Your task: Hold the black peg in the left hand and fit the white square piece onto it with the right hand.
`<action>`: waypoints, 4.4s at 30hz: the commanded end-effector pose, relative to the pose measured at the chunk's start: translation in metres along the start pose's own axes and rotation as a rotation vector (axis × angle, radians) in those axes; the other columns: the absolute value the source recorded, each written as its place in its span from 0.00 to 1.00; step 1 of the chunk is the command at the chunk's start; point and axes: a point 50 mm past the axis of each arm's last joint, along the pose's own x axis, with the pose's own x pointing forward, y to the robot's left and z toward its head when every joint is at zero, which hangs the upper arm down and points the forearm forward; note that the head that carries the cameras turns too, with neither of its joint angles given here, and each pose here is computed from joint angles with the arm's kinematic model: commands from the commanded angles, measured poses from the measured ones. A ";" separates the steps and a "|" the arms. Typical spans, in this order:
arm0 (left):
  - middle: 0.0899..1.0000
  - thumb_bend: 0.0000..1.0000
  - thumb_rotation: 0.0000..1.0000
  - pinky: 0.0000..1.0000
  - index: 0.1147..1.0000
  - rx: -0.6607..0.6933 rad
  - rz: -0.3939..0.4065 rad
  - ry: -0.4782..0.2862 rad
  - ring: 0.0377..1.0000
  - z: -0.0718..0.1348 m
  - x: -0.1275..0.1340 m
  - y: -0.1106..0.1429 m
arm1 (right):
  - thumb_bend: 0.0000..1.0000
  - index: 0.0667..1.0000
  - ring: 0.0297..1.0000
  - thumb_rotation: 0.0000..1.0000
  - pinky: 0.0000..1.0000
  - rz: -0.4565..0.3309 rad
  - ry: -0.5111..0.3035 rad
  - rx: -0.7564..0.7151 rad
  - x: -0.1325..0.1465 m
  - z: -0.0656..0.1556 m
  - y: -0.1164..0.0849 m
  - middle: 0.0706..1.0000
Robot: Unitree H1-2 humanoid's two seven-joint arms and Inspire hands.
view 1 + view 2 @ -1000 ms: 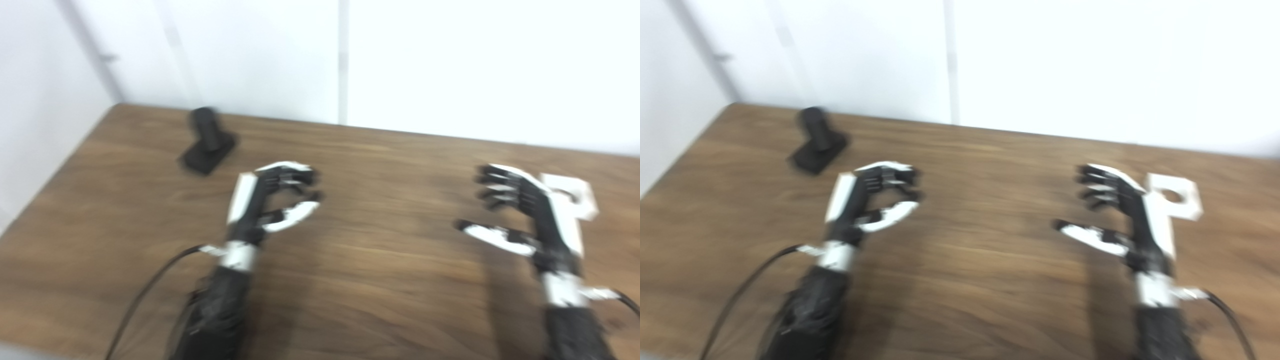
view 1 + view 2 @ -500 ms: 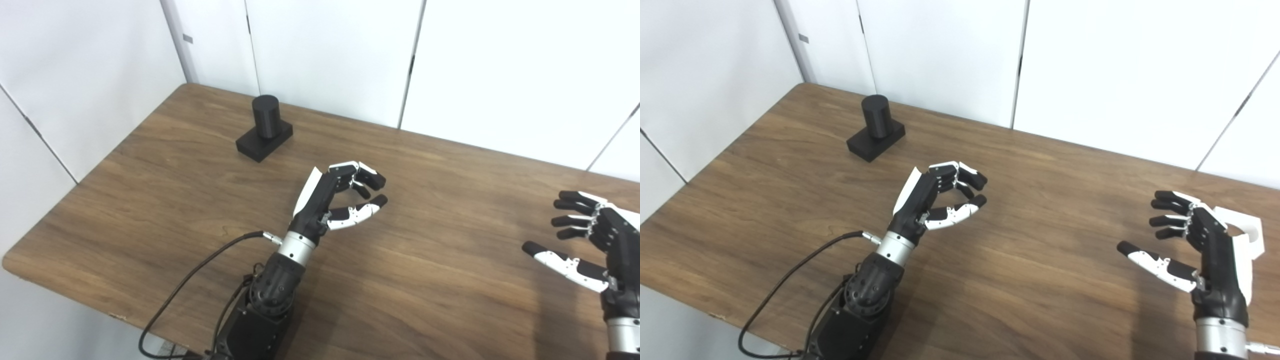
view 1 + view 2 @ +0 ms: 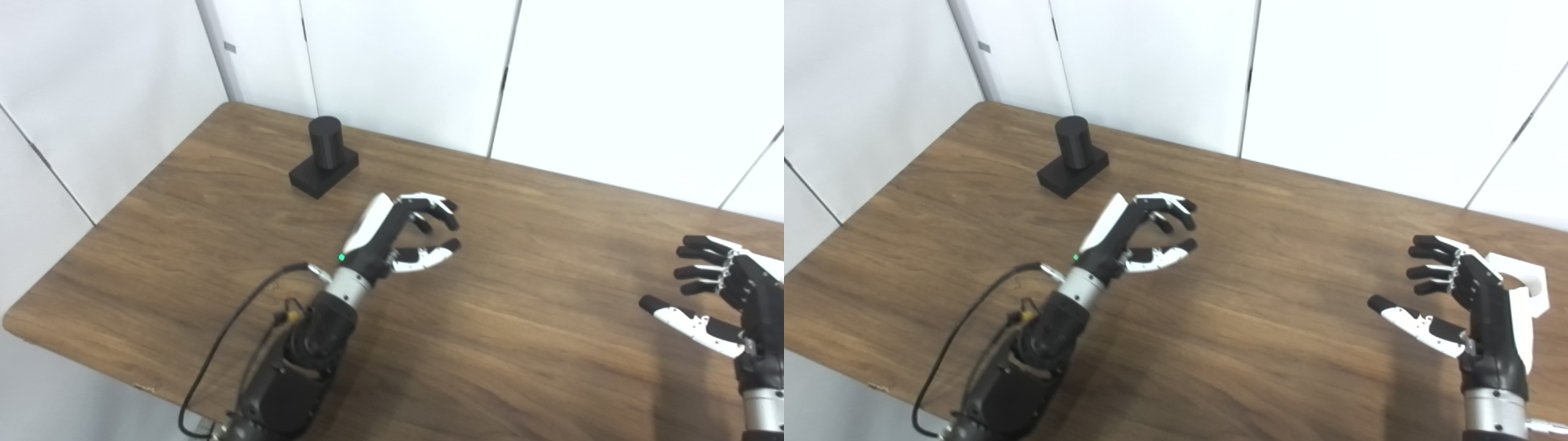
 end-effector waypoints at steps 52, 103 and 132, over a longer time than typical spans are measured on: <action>0.89 0.71 0.33 0.69 0.81 0.764 0.325 0.118 0.87 0.023 0.111 0.168 | 0.67 0.64 0.55 0.00 0.47 -0.022 -0.060 -0.010 0.004 0.012 -0.009 0.63; 0.91 0.94 0.60 0.62 0.77 0.807 0.224 0.582 0.86 -0.025 0.112 0.147 | 0.61 0.64 0.56 0.00 0.46 -0.038 -0.051 0.000 0.003 0.015 -0.009 0.65; 0.89 0.92 0.57 0.63 0.68 0.807 0.173 0.677 0.86 -0.056 0.107 0.142 | 0.61 0.63 0.57 0.00 0.47 -0.036 -0.060 -0.004 0.002 0.015 -0.013 0.65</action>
